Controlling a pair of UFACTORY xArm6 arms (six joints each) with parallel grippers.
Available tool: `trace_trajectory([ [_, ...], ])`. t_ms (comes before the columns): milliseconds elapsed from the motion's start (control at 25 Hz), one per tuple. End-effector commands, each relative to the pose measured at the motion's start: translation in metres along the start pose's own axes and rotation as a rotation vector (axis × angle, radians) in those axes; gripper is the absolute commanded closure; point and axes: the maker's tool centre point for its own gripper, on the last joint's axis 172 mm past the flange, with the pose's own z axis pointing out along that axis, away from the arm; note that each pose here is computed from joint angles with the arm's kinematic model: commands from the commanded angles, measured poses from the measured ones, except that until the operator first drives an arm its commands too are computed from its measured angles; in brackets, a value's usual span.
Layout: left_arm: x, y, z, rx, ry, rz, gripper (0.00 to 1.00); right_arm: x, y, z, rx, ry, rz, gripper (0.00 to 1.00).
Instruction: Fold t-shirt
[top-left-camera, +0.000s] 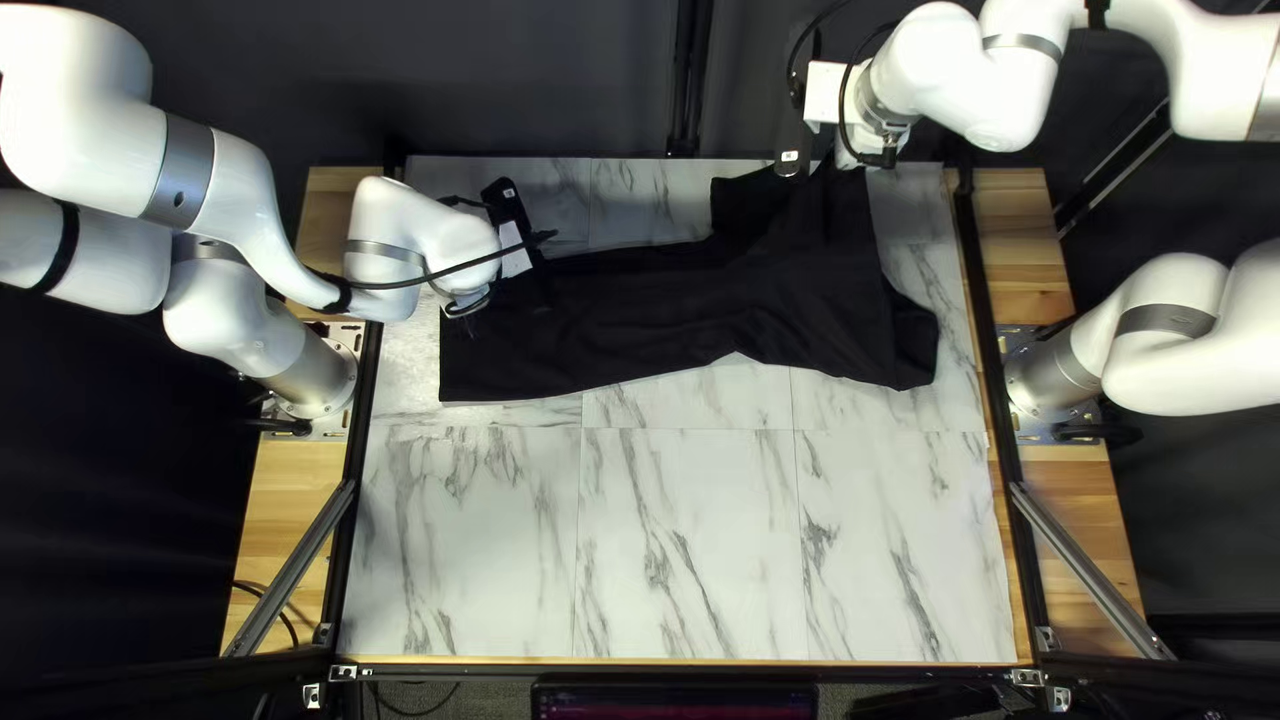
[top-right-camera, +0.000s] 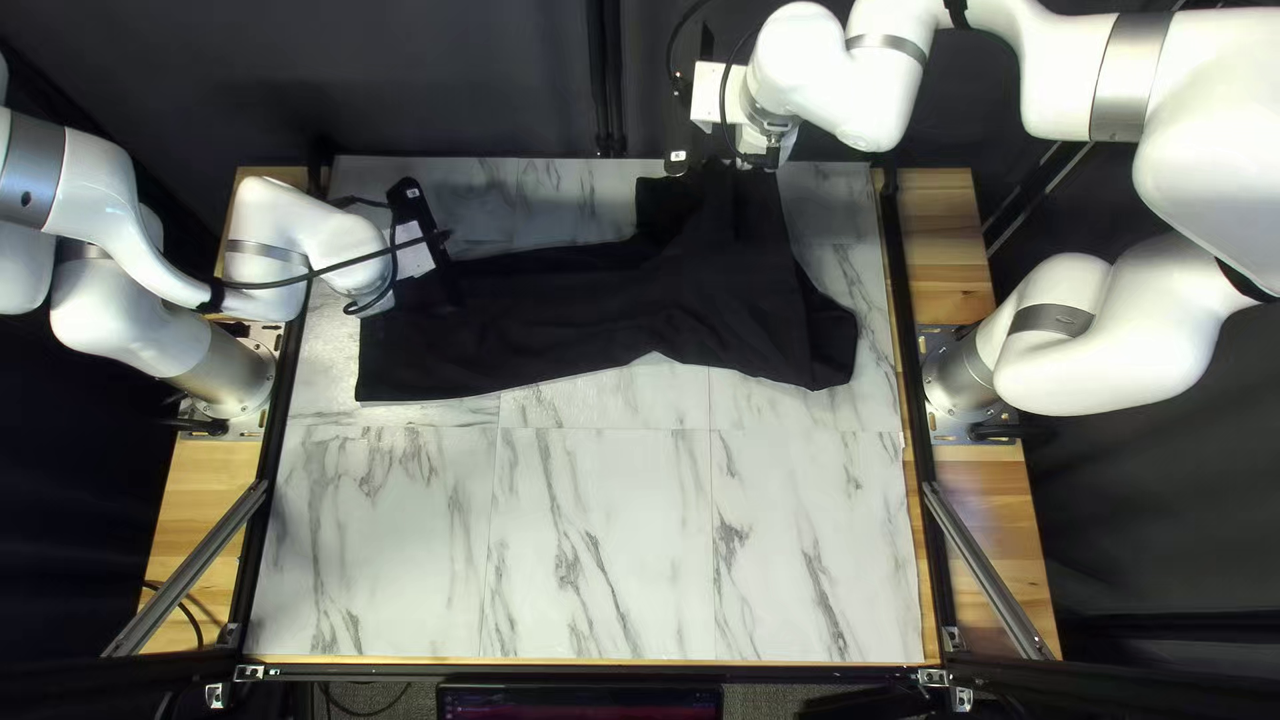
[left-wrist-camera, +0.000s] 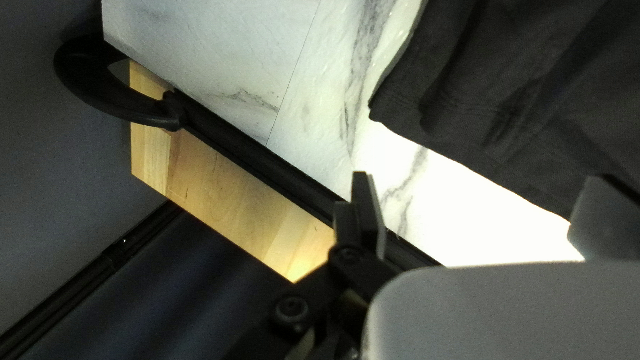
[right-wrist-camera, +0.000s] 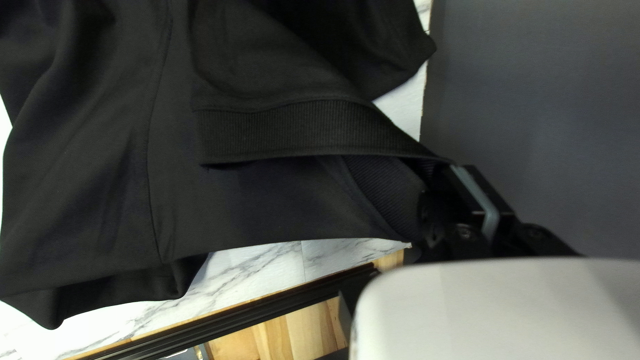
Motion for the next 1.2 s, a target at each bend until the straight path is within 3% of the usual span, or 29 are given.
trace_trajectory([
  [40,-0.001,0.000,0.001,-0.001,0.000,0.003,0.01,0.006,0.012,0.003,-0.022,0.015,0.007,1.00],
  [480,-0.006,0.001,0.001,0.001,-0.001,0.002,0.01,0.024,0.038,-0.006,-0.064,0.009,0.007,1.00],
  [1000,-0.014,0.009,0.006,-0.001,-0.004,-0.007,0.01,0.035,0.051,0.042,-0.067,-0.012,-0.008,1.00],
  [1040,-0.014,0.009,0.006,-0.002,-0.004,-0.008,0.01,0.037,0.051,0.044,-0.070,-0.015,-0.006,0.94],
  [1080,-0.015,0.010,0.006,-0.002,-0.004,-0.008,0.01,0.037,0.051,0.045,-0.072,-0.017,-0.004,0.35],
  [1120,-0.015,0.011,0.006,-0.002,-0.004,-0.008,0.01,0.038,0.050,0.045,-0.075,-0.021,0.000,0.00],
  [1200,-0.015,0.012,0.006,-0.003,-0.002,-0.008,0.01,0.038,0.048,0.043,-0.081,-0.024,0.009,0.00],
])
